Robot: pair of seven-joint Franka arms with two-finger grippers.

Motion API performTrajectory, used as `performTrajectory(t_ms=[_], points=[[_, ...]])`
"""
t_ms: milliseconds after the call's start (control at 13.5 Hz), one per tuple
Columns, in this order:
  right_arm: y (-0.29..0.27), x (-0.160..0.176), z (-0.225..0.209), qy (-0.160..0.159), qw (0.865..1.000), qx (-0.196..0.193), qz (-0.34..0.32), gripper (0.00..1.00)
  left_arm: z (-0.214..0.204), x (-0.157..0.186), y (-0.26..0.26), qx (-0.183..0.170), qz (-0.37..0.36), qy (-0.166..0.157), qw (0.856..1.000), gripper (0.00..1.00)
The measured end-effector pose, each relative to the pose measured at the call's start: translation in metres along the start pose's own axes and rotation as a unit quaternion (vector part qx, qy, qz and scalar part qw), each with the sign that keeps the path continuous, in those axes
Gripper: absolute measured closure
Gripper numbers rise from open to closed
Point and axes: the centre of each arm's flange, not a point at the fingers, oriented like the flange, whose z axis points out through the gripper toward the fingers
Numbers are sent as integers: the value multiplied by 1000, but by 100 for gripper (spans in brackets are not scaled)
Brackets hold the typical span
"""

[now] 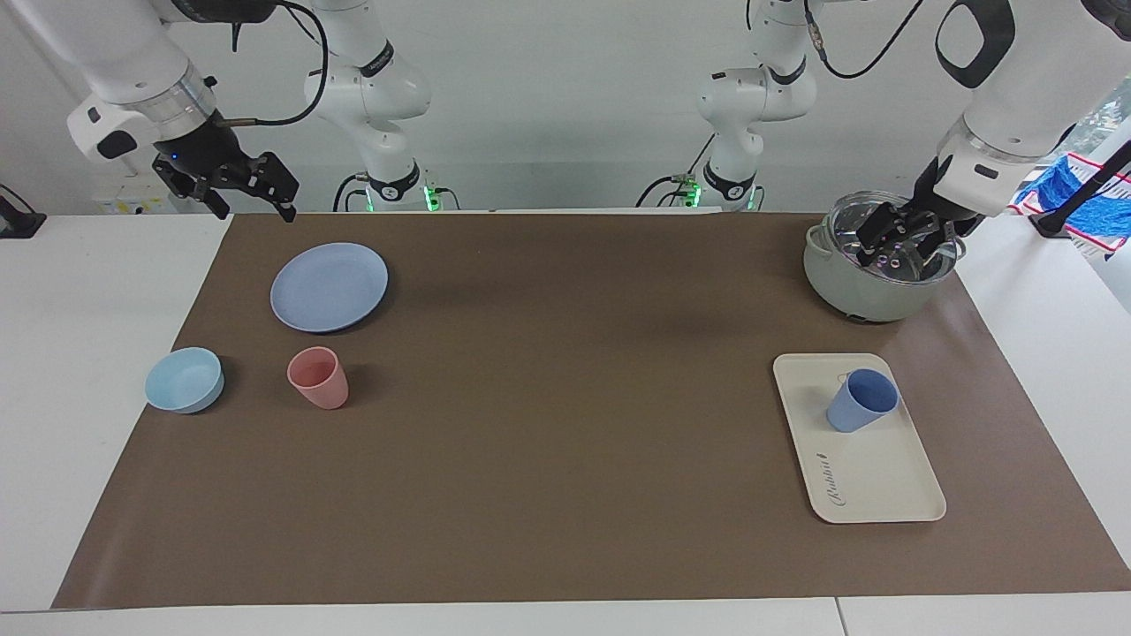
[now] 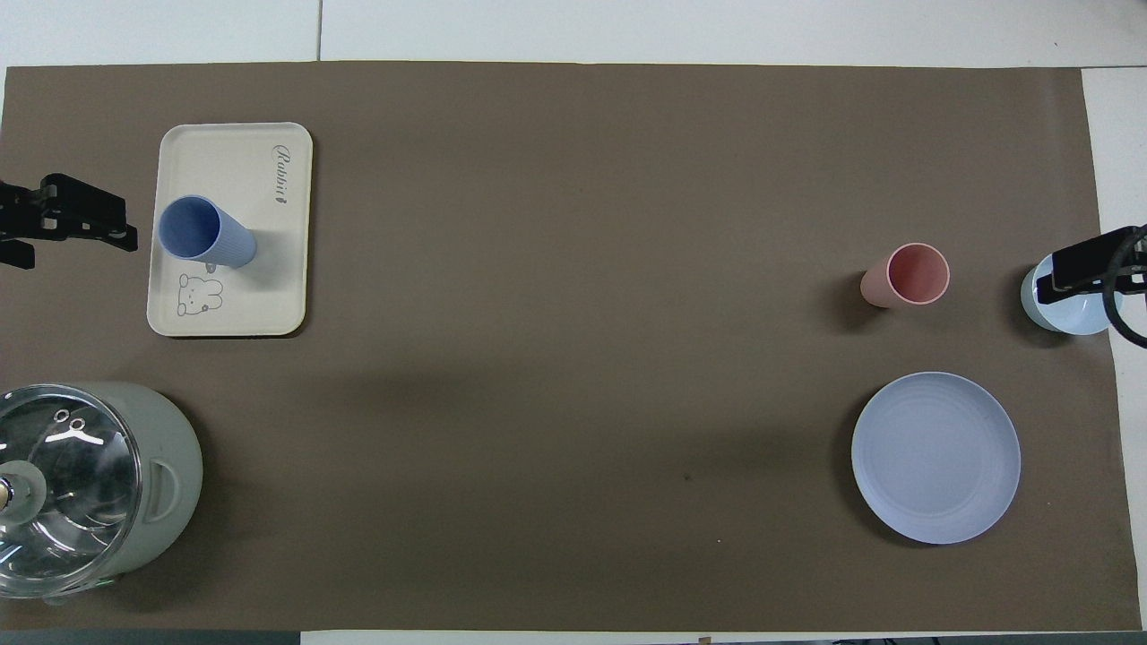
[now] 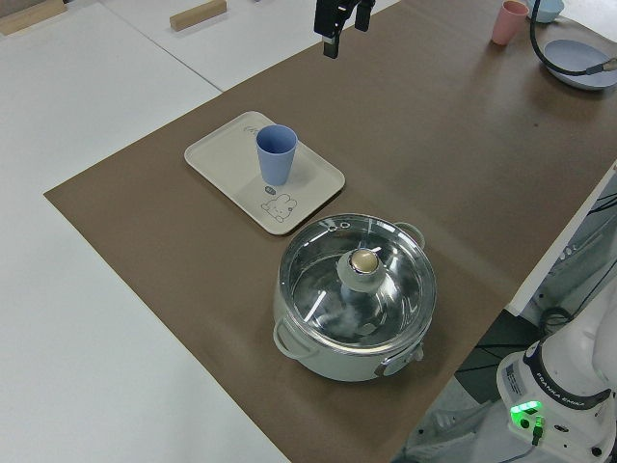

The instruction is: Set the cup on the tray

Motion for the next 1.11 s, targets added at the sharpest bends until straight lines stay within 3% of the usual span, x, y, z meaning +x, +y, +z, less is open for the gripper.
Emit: performTrajectory(t_ms=[1114], points=[[-5,2,7,0,999,-14,-35,0,-11,-8,1,-14,17,7,1000,0]])
